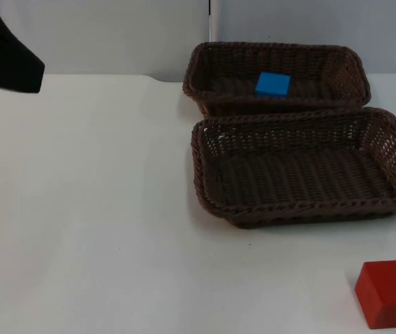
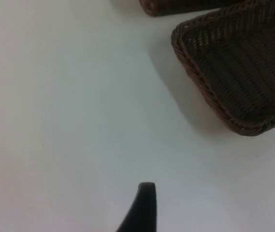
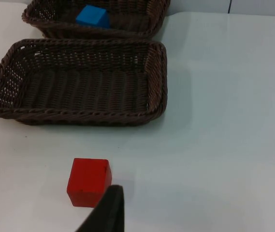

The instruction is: Pick up one cube with the left hand and place it into the upper basket. Pick up one cube with the right hand and place it into the lower basket.

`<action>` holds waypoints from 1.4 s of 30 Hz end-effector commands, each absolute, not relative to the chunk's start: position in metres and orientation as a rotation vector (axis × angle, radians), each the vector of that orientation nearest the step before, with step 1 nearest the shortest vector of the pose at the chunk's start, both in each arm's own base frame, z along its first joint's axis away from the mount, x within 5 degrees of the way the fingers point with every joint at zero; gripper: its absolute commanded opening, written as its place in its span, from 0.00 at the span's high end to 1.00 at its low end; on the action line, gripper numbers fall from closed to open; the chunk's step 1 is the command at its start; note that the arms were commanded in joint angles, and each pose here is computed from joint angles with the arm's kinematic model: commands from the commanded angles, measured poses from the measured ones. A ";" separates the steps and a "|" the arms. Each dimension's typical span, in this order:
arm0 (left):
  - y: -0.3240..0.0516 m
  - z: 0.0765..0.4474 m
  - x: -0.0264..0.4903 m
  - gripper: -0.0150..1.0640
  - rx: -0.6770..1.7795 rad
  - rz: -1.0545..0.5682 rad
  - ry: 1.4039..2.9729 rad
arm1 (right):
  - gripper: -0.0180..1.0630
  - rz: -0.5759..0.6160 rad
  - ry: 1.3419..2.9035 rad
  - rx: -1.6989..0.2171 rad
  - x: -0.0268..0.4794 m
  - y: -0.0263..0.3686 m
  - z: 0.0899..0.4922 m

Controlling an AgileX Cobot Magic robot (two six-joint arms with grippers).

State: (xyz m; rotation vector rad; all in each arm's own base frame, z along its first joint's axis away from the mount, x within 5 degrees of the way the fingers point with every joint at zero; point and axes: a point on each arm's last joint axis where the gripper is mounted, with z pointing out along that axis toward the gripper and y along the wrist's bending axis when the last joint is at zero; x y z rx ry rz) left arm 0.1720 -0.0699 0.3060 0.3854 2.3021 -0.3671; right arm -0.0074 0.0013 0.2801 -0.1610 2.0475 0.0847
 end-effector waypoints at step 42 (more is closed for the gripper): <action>-0.053 0.303 0.127 0.25 0.386 -0.341 2.177 | 0.01 0.093 2.222 -0.143 0.021 0.005 0.279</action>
